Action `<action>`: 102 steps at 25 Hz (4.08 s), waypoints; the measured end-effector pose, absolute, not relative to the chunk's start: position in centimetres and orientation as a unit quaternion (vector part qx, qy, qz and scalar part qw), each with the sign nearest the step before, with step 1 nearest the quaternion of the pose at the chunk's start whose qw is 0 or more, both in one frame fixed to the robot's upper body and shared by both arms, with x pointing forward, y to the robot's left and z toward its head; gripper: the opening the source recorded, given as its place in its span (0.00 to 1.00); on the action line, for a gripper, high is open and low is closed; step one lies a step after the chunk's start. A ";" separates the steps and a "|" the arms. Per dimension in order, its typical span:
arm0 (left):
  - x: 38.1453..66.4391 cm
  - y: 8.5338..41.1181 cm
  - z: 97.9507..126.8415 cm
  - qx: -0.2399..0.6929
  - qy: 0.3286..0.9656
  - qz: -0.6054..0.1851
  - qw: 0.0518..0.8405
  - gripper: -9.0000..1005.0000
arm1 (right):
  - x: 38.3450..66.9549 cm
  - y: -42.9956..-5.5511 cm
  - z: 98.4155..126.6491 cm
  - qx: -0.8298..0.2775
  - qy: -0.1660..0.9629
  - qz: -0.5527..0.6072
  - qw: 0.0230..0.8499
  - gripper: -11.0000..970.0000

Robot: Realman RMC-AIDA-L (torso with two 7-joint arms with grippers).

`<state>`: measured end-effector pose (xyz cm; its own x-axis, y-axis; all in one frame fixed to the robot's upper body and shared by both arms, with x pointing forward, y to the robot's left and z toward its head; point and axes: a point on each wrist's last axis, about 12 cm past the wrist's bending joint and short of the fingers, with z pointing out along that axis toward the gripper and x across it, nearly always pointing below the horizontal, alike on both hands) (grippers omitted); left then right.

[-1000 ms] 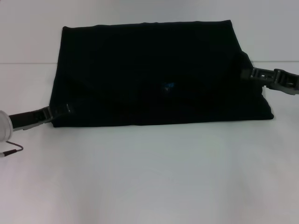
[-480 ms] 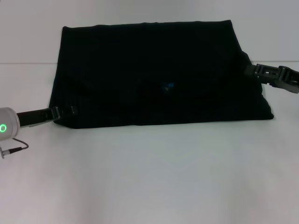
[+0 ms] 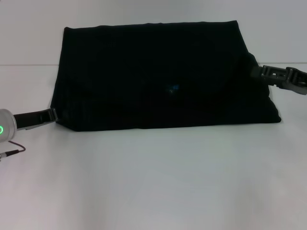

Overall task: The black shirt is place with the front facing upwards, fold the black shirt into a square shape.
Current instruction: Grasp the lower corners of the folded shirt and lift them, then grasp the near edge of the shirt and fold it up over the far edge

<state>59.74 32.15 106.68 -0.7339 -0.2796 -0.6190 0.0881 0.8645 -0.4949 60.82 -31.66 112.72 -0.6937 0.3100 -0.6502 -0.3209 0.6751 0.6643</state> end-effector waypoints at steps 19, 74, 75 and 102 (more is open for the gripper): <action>60.6 34.5 109.7 -0.105 0.869 -0.338 0.346 0.07 | 63.1 -35.0 114.5 -0.002 0.945 0.218 0.244 0.83; 59.9 34.1 109.3 -0.093 0.869 -0.350 0.336 0.07 | 65.2 -30.2 111.0 -0.023 0.949 0.160 0.270 0.01; 59.8 34.2 109.4 -0.087 0.870 -0.353 0.334 0.07 | 65.1 -30.4 111.1 -0.023 0.949 0.163 0.269 0.01; 49.8 36.1 111.1 0.126 0.877 -0.447 0.120 0.07 | 51.6 -37.0 112.1 -0.087 0.933 0.332 0.111 0.02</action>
<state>49.85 36.11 111.11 -0.9394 0.1134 -0.3234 0.3284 0.5679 -0.7547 51.60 -37.03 112.07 -0.9599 -0.0891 -0.2659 -0.2369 0.7646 0.5994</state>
